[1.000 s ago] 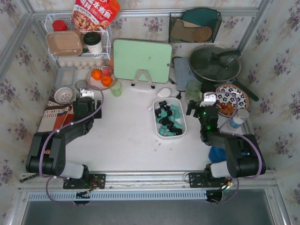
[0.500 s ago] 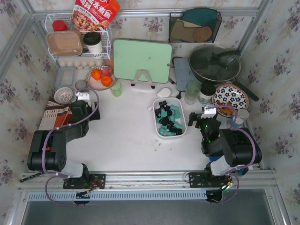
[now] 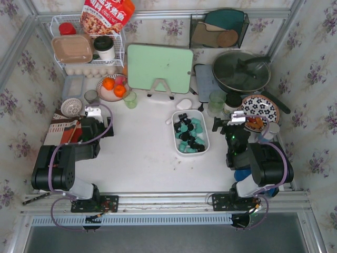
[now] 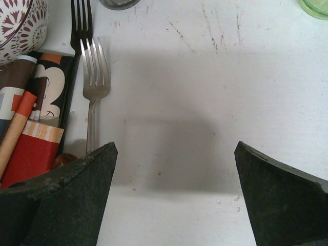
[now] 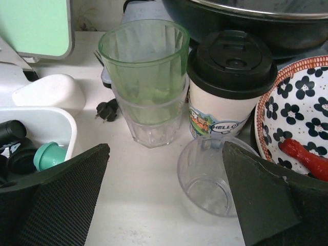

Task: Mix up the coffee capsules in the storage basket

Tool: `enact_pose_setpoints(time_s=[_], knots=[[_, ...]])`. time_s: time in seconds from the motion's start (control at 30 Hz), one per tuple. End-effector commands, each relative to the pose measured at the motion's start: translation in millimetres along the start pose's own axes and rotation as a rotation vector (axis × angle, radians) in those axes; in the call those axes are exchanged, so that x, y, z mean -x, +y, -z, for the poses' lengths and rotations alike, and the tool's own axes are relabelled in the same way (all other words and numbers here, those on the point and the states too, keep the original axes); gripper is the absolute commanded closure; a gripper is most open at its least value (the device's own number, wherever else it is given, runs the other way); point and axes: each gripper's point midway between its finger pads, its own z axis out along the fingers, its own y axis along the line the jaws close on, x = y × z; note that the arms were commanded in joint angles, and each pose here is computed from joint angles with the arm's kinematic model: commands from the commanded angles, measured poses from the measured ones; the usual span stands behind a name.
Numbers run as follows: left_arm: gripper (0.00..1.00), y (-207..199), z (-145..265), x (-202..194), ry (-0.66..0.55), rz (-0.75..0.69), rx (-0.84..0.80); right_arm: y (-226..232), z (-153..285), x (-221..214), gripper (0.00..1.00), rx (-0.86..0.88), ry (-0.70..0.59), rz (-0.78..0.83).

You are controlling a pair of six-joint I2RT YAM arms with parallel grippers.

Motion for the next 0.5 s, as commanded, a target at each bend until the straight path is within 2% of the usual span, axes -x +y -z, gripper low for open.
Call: enact_pose_setpoints(time_s=[0.0, 0.47], knots=[[0.0, -1.6, -1.4, 16.5, -0.059, 0.005, -0.009, -6.7, 2.2, -2.3, 0.0, -0.04, 0.006, -0.011], [0.0, -1.9, -1.4, 16.8, -0.061, 0.005, -0.01, -13.8, -1.5, -7.0, 0.0, -0.085, 0.033, -0.029]])
